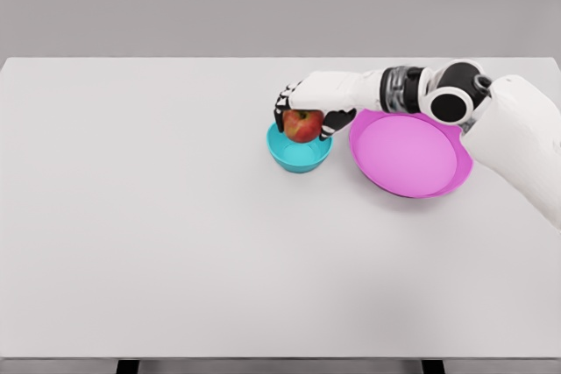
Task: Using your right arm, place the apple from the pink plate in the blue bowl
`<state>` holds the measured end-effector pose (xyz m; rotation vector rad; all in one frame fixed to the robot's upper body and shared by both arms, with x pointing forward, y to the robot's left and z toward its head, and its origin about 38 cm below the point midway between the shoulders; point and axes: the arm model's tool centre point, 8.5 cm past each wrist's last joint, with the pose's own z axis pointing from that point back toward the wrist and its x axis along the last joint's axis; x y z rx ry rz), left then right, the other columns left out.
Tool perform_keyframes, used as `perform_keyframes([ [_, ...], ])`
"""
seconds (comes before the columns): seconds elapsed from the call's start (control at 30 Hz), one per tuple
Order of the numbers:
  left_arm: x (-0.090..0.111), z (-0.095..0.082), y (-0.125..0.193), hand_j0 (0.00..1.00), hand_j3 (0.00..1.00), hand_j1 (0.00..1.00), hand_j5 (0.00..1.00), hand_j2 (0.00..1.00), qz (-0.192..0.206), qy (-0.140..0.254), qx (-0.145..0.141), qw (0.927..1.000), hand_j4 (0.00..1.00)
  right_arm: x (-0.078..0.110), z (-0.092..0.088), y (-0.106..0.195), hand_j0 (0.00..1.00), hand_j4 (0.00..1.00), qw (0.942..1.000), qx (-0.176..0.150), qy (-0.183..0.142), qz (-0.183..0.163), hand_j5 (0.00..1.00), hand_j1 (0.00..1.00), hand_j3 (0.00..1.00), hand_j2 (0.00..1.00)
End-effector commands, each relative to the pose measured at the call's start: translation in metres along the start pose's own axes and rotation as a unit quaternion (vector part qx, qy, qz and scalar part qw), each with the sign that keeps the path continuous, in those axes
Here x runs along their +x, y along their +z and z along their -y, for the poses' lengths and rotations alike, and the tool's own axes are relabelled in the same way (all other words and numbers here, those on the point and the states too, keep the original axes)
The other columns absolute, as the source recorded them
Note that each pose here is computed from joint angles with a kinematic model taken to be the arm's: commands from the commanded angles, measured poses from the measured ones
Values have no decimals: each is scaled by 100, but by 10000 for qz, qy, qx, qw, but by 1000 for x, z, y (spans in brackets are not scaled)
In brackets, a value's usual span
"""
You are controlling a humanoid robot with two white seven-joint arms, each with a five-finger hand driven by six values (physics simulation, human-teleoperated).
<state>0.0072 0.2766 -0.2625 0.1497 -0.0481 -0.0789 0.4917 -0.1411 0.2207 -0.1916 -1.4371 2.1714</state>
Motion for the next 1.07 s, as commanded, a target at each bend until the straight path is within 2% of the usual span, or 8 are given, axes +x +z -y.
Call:
perform_keyframes([
  [0.0,0,0,0,100,100,100,100,100,0,0,0,10000,100,0,-6,-6,40,40,9999,88,-53,-3,40,40,40,40],
  [0.07,0,0,0,100,100,100,100,100,-8,0,0,10000,100,0,-5,-6,44,44,10000,84,-50,-11,44,44,44,44],
  [0.1,0,0,0,100,100,100,100,100,0,0,0,10000,100,-1,-5,-6,100,100,9999,87,-60,-22,100,100,100,100],
  [0.37,0,0,0,100,100,100,100,100,0,-7,0,10000,100,-2,15,5,100,100,9999,-56,122,-72,100,100,100,100],
  [0.53,0,0,0,100,100,100,100,100,0,0,0,10000,100,-41,48,104,100,100,9935,-950,329,-540,100,100,100,100],
  [0.63,0,0,0,100,100,100,100,100,0,0,0,10000,100,-75,9,198,100,100,9822,-1491,-286,-1102,100,100,100,100],
  [0.8,0,0,0,100,100,100,100,100,0,0,0,10000,100,-78,-78,305,100,100,9365,-2623,-1370,-1881,100,100,100,100],
  [1.03,1,0,0,100,100,100,100,100,30,10,0,10000,100,-62,-127,236,100,100,9386,-2485,-1979,-1346,100,100,100,100],
])
